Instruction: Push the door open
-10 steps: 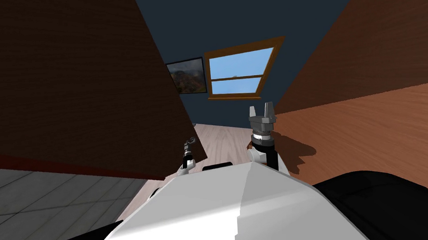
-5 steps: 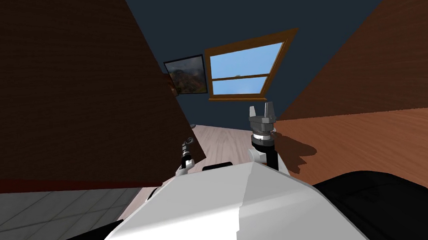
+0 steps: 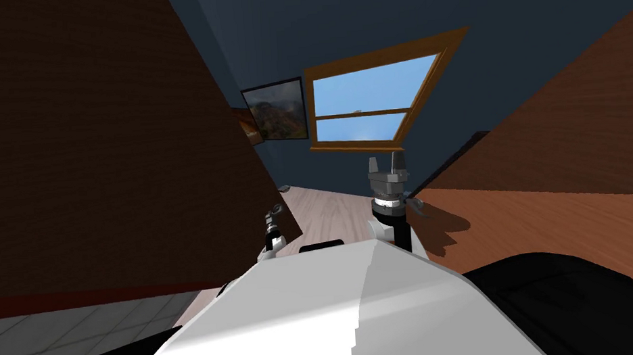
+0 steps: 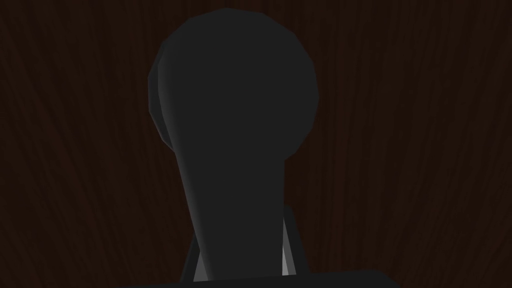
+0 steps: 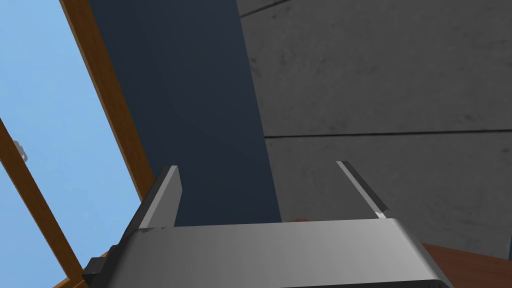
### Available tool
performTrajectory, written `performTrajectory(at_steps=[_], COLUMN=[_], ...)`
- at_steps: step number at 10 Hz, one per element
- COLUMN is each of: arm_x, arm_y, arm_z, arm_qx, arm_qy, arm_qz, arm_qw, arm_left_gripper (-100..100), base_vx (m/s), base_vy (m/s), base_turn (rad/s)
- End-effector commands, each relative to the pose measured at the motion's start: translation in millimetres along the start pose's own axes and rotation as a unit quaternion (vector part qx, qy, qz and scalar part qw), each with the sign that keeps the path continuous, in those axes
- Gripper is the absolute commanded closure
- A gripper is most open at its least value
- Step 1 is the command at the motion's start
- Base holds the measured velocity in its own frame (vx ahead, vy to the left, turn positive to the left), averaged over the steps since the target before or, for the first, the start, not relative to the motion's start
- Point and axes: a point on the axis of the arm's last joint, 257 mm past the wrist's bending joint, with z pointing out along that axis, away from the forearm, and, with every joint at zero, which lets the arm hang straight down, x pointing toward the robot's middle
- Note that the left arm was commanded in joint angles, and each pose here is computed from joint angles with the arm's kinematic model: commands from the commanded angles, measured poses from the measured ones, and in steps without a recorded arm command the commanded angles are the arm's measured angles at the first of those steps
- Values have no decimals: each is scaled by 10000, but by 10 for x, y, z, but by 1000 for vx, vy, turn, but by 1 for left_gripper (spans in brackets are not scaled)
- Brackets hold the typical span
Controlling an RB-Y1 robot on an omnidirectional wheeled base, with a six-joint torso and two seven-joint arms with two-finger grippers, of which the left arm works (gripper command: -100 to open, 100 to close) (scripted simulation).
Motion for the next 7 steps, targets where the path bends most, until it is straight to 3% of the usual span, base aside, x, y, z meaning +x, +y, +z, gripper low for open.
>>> performTrajectory(at_steps=[1, 7], arm_x=[-140, -518], arm_y=[-42, -35], arm_z=[33, 26], arm_qx=[59, 49], arm_qy=[-153, -624], arm_qz=[-2, -37], arm_qw=[9999, 9980], arm_left_gripper=[100, 100], base_vx=[181, 199], base_vy=[-46, -40], base_turn=[52, 60])
